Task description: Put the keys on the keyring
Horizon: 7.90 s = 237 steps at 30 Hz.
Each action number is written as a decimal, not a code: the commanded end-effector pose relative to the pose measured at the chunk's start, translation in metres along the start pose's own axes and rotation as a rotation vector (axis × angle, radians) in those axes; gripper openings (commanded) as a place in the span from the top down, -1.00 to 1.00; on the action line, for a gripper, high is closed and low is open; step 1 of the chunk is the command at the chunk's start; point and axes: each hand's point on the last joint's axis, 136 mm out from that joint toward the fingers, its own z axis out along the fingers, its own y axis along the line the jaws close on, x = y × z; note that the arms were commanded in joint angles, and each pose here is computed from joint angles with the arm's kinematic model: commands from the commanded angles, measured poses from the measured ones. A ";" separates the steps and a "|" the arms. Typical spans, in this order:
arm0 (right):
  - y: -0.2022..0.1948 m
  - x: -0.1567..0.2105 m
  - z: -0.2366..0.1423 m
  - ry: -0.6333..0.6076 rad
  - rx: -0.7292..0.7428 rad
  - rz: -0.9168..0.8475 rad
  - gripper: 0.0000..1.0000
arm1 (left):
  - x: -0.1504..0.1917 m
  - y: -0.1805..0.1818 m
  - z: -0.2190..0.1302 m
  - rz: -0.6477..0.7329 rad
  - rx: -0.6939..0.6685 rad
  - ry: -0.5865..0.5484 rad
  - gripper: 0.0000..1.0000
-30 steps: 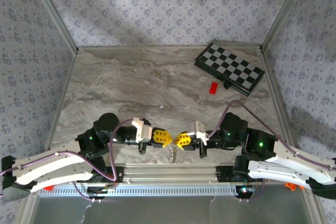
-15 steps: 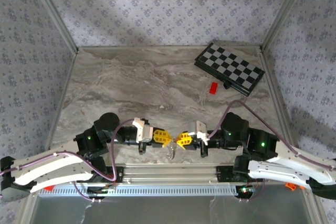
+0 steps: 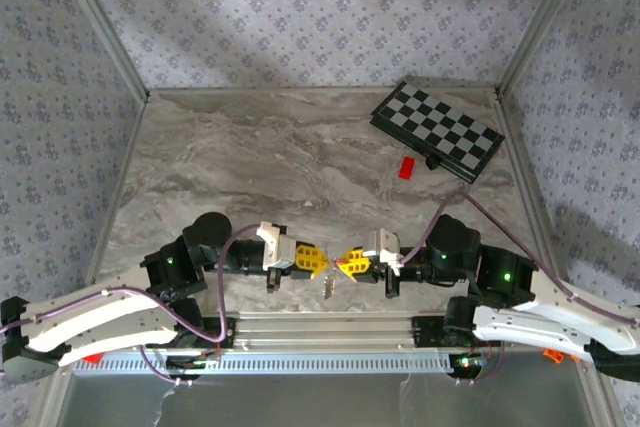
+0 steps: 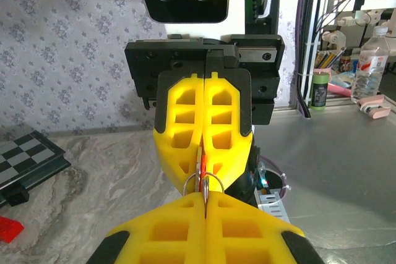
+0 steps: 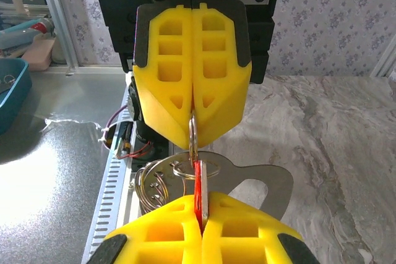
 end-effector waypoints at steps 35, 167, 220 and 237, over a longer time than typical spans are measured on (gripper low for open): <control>0.007 -0.036 -0.011 -0.108 -0.019 -0.065 1.00 | 0.017 -0.004 0.001 -0.049 0.025 0.102 1.00; -0.010 -0.004 -0.007 0.109 0.127 -0.178 1.00 | 0.005 0.008 -0.013 -0.011 -0.079 0.011 1.00; -0.006 0.002 -0.003 0.142 0.096 -0.176 1.00 | 0.003 0.006 0.001 -0.012 -0.027 0.023 0.51; -0.006 0.001 -0.001 0.142 0.095 -0.176 1.00 | 0.005 0.006 0.007 0.004 -0.005 0.046 1.00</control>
